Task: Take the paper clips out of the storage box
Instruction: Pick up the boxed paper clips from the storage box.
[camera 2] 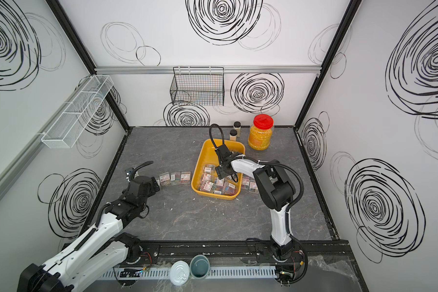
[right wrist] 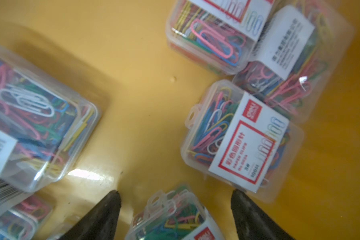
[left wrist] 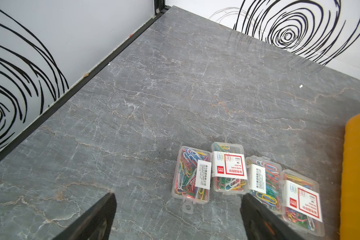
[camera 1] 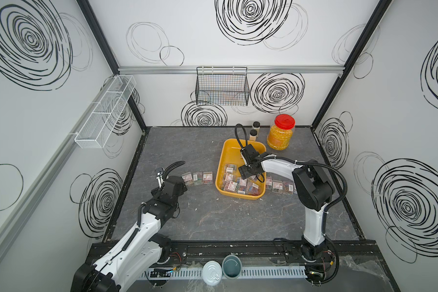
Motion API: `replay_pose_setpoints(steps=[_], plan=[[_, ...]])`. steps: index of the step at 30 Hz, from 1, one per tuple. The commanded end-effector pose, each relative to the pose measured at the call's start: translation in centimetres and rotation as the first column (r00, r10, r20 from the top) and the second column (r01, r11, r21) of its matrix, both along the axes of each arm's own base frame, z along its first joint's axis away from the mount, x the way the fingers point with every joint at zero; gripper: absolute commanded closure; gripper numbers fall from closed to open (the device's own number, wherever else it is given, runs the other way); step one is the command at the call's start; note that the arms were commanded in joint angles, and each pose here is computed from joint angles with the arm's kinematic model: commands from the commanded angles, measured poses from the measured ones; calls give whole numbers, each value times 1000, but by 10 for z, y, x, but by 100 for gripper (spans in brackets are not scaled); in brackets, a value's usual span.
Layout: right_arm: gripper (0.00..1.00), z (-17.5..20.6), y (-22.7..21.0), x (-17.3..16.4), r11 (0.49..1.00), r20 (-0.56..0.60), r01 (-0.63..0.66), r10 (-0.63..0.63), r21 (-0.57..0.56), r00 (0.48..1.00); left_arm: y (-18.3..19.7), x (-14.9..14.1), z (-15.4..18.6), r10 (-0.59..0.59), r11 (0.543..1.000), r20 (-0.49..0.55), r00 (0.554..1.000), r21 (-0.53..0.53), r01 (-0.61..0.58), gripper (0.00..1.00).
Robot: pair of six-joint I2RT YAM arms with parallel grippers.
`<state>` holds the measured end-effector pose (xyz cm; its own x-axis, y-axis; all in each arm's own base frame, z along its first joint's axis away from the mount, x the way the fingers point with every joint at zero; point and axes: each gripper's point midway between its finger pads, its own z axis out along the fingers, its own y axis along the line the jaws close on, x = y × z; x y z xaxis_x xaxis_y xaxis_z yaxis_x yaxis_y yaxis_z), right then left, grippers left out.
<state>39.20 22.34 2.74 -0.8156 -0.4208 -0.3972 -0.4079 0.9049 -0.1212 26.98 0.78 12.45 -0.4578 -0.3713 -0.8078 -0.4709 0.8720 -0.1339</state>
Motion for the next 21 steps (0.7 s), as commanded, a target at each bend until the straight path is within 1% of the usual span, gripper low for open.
replay_pose_setpoints(steps=[1,6,12,16,21], plan=[[14,-14,-15,-10,999,-77,33,-34,-13,996,2,3,4,8,1000,29,1000,-6,-8,3],[9,-5,-5,-25,998,-99,33,-29,44,995,2,3,4,10,1000,30,1000,-10,-10,3],[4,11,-3,-37,998,-80,56,-55,6,995,2,2,4,6,1000,34,999,-15,-6,3],[4,16,-7,-40,996,-86,82,-83,-21,993,2,1,6,4,1000,50,999,-23,-2,3],[4,24,-7,-44,996,-83,73,-77,-50,994,3,-2,9,4,1000,70,998,-30,-2,2]])
